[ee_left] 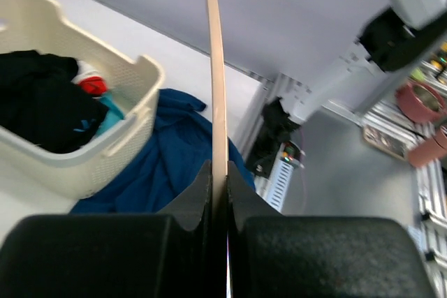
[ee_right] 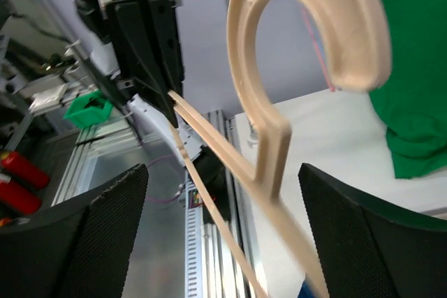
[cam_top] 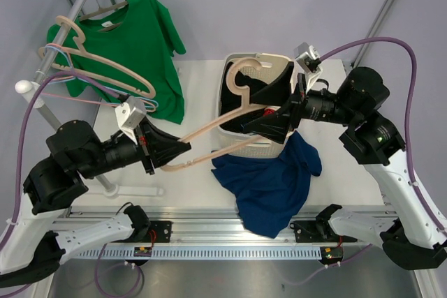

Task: Remove the t-shirt from the hanger
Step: Place the hanger at the clothesline.

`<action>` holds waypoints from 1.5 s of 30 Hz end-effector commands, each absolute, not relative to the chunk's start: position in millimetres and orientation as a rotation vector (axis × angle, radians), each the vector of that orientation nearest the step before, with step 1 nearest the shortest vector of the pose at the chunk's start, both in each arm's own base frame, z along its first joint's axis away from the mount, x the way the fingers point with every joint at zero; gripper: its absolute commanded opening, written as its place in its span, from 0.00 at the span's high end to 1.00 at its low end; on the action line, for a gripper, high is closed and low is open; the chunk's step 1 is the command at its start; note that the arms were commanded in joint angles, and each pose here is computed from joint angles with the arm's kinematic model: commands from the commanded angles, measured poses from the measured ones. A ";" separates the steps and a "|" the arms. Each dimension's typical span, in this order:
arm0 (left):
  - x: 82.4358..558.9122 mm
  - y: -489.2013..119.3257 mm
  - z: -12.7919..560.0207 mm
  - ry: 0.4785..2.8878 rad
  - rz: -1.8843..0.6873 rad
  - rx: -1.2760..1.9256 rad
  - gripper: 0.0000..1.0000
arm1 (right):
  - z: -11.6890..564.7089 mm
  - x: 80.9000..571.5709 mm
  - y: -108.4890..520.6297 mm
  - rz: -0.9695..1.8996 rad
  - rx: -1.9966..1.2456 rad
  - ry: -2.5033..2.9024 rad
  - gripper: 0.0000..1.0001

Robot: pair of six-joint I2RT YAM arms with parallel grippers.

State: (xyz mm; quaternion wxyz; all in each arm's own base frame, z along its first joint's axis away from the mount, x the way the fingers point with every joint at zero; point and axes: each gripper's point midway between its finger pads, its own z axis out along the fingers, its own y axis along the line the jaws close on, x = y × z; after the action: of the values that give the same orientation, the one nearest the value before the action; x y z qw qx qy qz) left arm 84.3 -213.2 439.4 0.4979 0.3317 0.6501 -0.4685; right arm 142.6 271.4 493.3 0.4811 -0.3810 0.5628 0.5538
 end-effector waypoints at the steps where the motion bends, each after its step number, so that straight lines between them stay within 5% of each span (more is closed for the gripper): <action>1: 128.2 -185.4 481.6 1.516 -0.945 0.506 1.00 | 505.7 161.8 257.2 1.247 -0.739 1.413 0.01; 17: 264.8 -130.5 460.5 1.637 -0.161 -0.113 1.00 | 499.1 141.3 212.2 1.099 -0.619 1.399 0.00; 25: 268.0 -81.0 464.0 1.545 0.058 -0.431 1.00 | 492.8 143.5 214.9 1.101 -0.629 1.416 0.00; 45: 266.2 -57.0 468.5 1.459 0.259 -0.629 1.00 | 486.8 148.6 222.6 1.110 -0.658 1.439 0.01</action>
State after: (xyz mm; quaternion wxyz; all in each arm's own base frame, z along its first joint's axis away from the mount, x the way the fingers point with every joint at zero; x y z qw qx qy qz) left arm 276.6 -77.1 450.4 0.6800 -0.2057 0.6937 0.1189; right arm 146.0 221.8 488.0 0.5674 -0.2770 0.6115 0.4769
